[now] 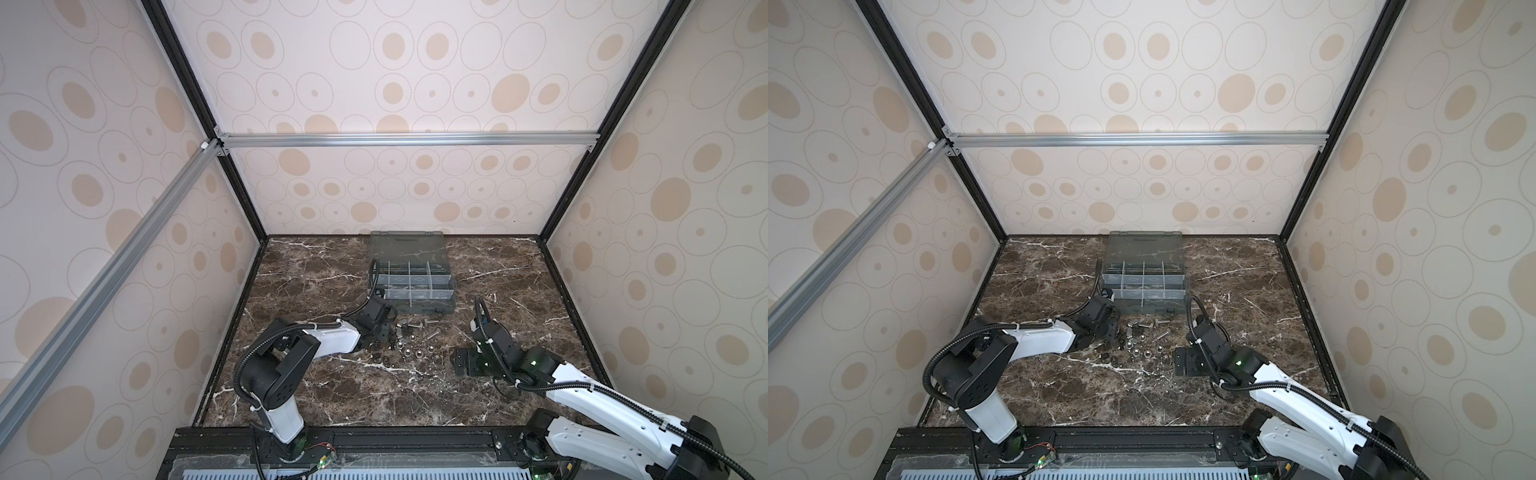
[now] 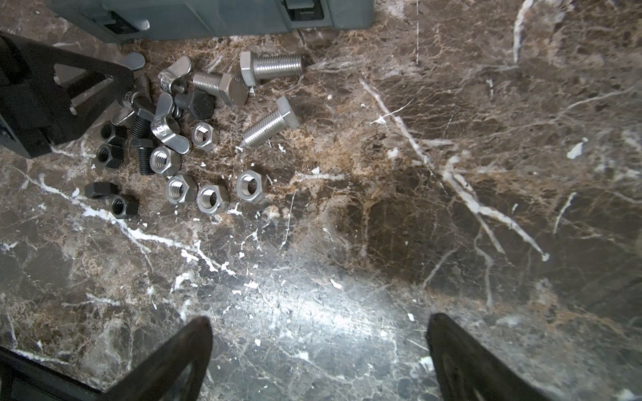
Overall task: Sort the screws and nuts into containers
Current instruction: Pick up the nut at the center of the table.
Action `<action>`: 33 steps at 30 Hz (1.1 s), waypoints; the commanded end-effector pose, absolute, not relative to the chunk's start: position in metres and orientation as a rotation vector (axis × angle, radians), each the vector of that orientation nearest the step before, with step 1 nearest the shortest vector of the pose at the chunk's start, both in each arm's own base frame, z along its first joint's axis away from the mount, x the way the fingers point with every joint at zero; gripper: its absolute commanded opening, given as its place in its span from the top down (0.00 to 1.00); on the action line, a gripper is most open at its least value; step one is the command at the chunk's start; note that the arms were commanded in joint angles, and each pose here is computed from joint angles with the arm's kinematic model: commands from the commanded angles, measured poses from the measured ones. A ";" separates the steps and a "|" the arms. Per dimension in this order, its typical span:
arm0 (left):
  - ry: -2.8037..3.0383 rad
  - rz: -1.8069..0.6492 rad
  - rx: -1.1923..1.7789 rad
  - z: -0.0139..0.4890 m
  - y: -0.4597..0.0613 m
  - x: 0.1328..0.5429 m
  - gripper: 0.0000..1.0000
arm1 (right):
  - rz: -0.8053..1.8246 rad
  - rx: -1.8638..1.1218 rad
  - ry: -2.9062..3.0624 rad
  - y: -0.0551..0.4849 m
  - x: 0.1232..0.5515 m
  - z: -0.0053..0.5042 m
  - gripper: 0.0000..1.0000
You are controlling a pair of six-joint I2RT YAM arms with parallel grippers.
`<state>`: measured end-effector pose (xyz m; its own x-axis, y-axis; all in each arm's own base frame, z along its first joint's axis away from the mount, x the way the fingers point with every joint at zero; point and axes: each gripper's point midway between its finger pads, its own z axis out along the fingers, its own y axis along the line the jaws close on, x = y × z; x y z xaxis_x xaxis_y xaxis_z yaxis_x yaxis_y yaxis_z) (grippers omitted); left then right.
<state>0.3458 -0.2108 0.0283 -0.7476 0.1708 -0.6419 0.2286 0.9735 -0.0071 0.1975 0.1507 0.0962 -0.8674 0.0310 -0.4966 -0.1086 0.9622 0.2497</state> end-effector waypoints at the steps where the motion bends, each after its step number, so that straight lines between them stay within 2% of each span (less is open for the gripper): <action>1: 2.419 -0.077 0.289 0.032 -0.212 0.350 0.65 | 0.339 -0.036 2.607 0.145 0.193 0.092 0.00; 17: 2.447 -0.055 0.288 0.023 -0.205 0.342 0.85 | 0.281 -0.017 2.611 0.140 0.197 0.088 0.00; 27: 2.442 -0.094 0.260 0.034 -0.193 0.322 0.87 | 0.240 -0.001 2.616 0.134 0.196 0.083 0.00; 33: 2.396 -0.223 0.313 0.063 -0.210 0.322 0.86 | 0.228 0.002 2.610 0.133 0.198 0.083 0.00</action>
<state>0.3197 -0.1983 0.0421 -0.7470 0.1666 -0.6435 0.2493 0.9676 -0.0389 0.2027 0.1396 0.0914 -0.8566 0.0490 -0.5136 -0.0628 0.9782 0.1981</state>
